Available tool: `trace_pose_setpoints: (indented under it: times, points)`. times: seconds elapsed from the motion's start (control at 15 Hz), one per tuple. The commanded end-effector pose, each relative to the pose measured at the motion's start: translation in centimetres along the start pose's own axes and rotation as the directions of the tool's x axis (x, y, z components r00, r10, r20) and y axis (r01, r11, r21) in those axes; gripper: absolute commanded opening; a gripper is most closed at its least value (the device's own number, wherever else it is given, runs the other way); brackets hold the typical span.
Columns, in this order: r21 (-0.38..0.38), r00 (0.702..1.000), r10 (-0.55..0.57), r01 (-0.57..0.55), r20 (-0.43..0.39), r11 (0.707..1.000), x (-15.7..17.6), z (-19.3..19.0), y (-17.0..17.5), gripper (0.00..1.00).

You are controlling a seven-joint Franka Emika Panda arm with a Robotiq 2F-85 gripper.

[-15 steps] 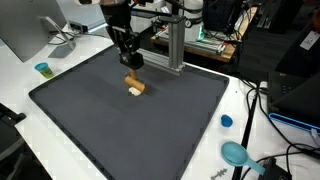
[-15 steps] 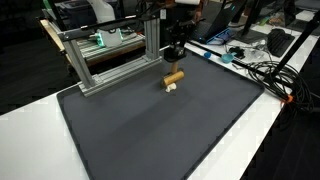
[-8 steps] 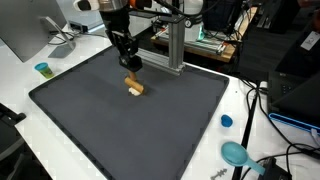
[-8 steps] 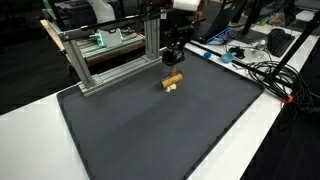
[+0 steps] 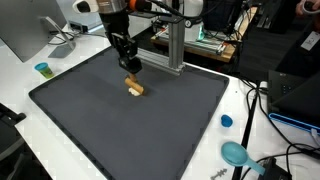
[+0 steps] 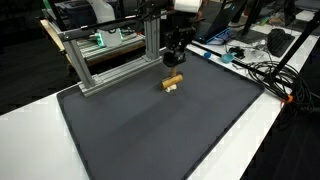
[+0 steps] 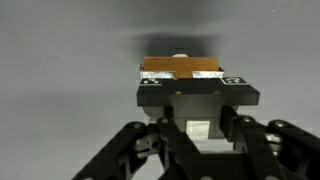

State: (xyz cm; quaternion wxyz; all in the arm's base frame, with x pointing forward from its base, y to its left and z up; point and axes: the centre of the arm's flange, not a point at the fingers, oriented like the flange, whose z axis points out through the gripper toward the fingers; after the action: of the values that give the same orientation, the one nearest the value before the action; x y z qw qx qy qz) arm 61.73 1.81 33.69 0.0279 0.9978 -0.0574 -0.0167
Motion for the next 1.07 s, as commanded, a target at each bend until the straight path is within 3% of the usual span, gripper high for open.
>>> trace_pose_setpoints:
  times: [0.0, 0.33, 0.67, 1.0]
  points:
    - [0.013, 1.000, 0.005, -0.006, 0.029, 1.000, 1.1, 2.3, -0.4, 0.21]
    - [0.011, 0.999, 0.014, -0.014, 0.029, 1.000, 0.9, 1.9, -0.1, 0.21]
    - [-0.030, 0.998, 0.050, -0.052, -0.047, 0.998, 0.3, -1.5, 1.0, 0.21]
    - [-0.011, 0.999, 0.037, -0.037, 0.032, 0.999, 1.1, 1.3, 0.6, 0.21]
